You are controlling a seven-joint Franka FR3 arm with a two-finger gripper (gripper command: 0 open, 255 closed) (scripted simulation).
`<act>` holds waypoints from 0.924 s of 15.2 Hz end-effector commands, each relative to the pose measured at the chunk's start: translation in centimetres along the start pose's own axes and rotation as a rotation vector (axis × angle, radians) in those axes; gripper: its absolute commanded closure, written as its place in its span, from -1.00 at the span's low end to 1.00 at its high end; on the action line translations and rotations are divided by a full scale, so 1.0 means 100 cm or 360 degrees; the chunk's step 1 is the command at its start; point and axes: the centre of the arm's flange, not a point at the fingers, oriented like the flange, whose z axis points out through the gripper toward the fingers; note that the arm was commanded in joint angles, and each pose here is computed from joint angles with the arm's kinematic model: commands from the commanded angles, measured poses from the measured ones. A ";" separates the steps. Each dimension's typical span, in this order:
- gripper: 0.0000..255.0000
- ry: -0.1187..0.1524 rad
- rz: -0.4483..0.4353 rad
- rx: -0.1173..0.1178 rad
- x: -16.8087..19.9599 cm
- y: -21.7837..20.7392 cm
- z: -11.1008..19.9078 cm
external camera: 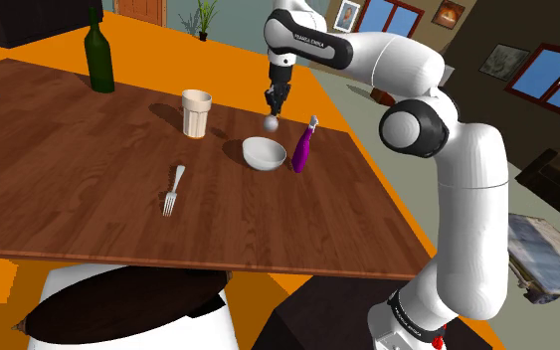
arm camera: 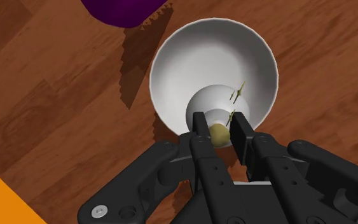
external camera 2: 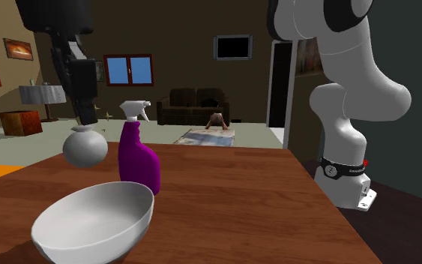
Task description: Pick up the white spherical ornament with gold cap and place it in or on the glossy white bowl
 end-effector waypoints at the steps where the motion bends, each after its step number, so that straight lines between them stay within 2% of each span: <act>1: 1.00 0.0001 0.0000 0.0000 0.001 -0.002 0.011; 14: 1.00 0.0001 0.0000 0.0000 0.009 -0.009 0.078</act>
